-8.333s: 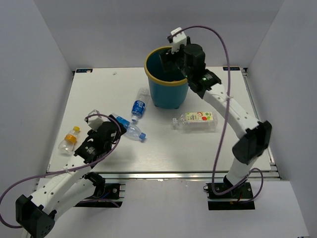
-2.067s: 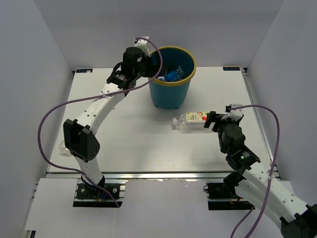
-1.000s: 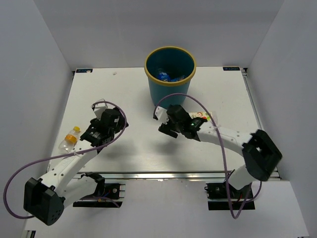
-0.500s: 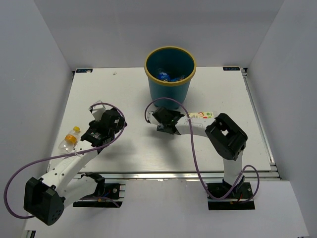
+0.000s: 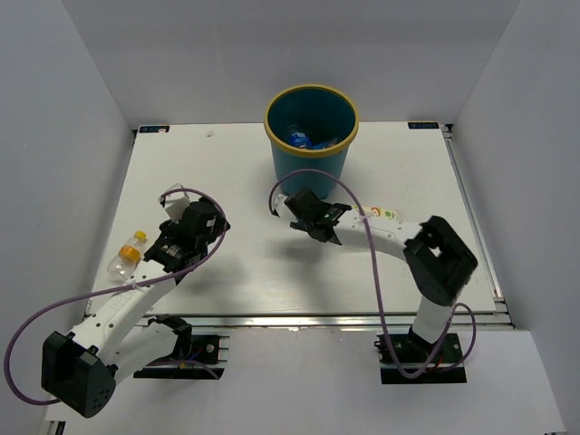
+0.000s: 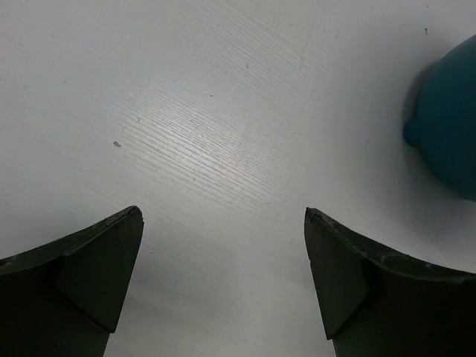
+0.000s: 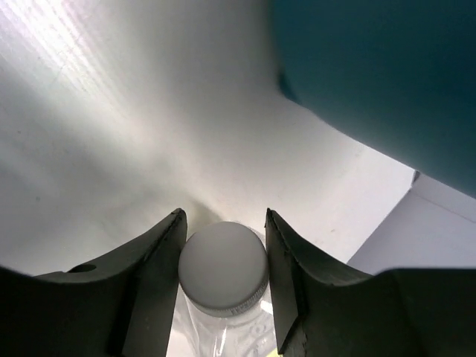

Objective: Put the plastic bottles in the bin

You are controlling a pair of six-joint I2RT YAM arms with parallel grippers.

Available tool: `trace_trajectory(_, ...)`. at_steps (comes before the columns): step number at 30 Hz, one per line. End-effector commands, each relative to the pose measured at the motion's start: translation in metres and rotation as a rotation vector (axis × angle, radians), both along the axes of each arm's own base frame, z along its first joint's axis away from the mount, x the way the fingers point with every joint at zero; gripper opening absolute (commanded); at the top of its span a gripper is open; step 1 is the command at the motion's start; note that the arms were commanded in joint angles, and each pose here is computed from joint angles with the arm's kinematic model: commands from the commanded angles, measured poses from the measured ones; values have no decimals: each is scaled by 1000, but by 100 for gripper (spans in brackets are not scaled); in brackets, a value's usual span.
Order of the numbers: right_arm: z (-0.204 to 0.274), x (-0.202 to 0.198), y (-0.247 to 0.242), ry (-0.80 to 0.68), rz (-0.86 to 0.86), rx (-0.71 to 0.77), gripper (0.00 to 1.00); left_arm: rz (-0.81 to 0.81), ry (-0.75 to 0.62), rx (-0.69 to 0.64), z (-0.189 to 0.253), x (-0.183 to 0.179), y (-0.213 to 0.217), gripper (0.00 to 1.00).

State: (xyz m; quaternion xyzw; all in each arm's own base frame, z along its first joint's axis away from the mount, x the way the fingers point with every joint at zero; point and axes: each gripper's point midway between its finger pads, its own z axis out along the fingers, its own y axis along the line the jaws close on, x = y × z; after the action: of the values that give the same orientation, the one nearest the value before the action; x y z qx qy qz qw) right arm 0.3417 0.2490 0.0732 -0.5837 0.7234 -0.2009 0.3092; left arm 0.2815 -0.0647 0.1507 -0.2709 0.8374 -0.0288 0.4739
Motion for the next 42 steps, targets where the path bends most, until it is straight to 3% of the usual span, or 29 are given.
trace_trajectory(1, 63, -5, 14, -86, 16, 171, 0, 20, -21, -6, 9, 3, 2, 98)
trace_trajectory(3, 103, -18, 25, -92, 77, 311, 0, 17, -22, -7, 9, 4, 1, 98)
trace_trajectory(7, 190, -72, 67, -40, 384, 686, 0, 24, -31, 0, 13, 4, 4, 98)
trace_trajectory(8, 227, -83, 66, -101, 438, 787, 0, 25, -34, -3, 14, 4, 3, 98)
trace_trajectory(13, 323, -143, 70, -200, 747, 1074, 0, 36, -41, -5, 16, 3, 5, 98)
trace_trajectory(16, 385, -152, 59, -331, 781, 1229, 0, 53, -48, 0, 20, 3, 9, 98)
trace_trajectory(19, 439, -134, 44, -509, 680, 1353, 0, 40, -45, -7, 19, 4, 6, 98)
trace_trajectory(25, 498, -77, 23, -798, 447, 1423, 0, 36, -29, -15, 16, 2, 4, 98)
trace_trajectory(29, 496, -28, 26, -818, 344, 1405, 0, 39, -33, -16, 18, 1, 5, 98)
trace_trajectory(34, 483, 24, 22, -670, 324, 1456, 0, 52, -36, -13, 19, 0, 8, 98)
trace_trajectory(35, 472, 40, 18, -627, 283, 1465, 9, 52, -36, -13, 20, 0, 8, 98)
trace_trajectory(36, 465, 45, 19, -605, 281, 1456, 24, 43, -32, -18, 19, 0, 6, 98)
trace_trajectory(37, 457, 46, 24, -568, 307, 1440, 61, 38, -29, -17, 19, 0, 5, 98)
trace_trajectory(39, 442, 53, 25, -544, 279, 1424, 85, 37, -20, -17, 17, 0, 4, 98)
trace_trajectory(40, 440, 55, 25, -544, 267, 1423, 89, 47, -16, -12, 17, 0, 6, 98)
trace_trajectory(42, 436, 58, 22, -541, 242, 1425, 89, 54, -7, -6, 18, 0, 7, 98)
